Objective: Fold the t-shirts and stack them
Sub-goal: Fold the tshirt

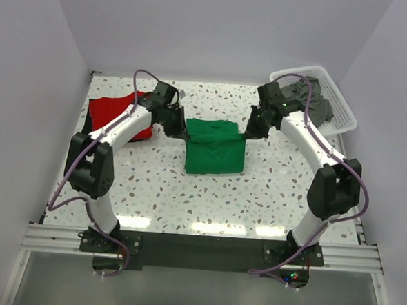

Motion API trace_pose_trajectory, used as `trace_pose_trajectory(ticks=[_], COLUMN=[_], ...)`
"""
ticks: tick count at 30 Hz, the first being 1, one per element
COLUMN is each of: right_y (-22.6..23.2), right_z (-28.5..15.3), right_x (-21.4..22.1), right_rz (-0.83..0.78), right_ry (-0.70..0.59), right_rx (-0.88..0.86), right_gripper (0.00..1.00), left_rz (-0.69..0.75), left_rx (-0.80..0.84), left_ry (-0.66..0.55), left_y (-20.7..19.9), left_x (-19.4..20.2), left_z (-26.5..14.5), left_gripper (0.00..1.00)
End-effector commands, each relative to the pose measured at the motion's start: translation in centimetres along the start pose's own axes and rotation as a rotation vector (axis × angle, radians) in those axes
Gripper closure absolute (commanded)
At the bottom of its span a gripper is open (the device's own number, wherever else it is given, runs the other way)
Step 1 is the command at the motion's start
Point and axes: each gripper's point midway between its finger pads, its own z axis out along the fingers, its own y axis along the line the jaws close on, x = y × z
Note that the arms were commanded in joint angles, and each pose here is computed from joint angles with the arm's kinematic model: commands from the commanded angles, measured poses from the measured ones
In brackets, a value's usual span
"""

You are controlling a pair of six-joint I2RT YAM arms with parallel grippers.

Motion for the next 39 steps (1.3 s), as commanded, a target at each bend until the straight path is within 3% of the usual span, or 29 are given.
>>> trace_pose_trajectory(ticks=[1, 29, 32, 36, 38, 39], right_y=[1.1, 1.6, 1.7, 2.2, 2.9, 3.3], right_z=[-0.2, 6.2, 7.4, 9.1, 10.3, 10.6], right_x=[-2.8, -10.0, -10.5, -12.5, -14.5, -15.4], right_rz=[-0.022, -0.002, 0.003, 0.018, 0.035, 0.041], right_ry=[-0.054, -0.033, -0.033, -0.079, -0.138, -0.165], right_rx=[-0.048, -0.073, -0.081, -0.097, -0.129, -0.149], right_gripper=[1.00, 1.00, 1.00, 1.00, 1.00, 0.79], left_rz=[0.045, -0.031, -0.041, -0.051, -0.065, -0.044], left_rx=[0.044, 0.082, 0.071, 0.077, 0.086, 0.123], left_ry=[-0.066, -0.125, -0.147, -0.270, -0.342, -0.429], left_y=[-0.9, 1.6, 2.2, 2.7, 2.9, 2.3], left_x=[-3.1, -10.8, -11.9, -15.5, -17.4, -19.5], left_z=[-0.6, 3.2, 3.8, 4.0, 3.8, 3.4], left_gripper=[1.00, 1.00, 1.00, 1.00, 0.87, 0.72])
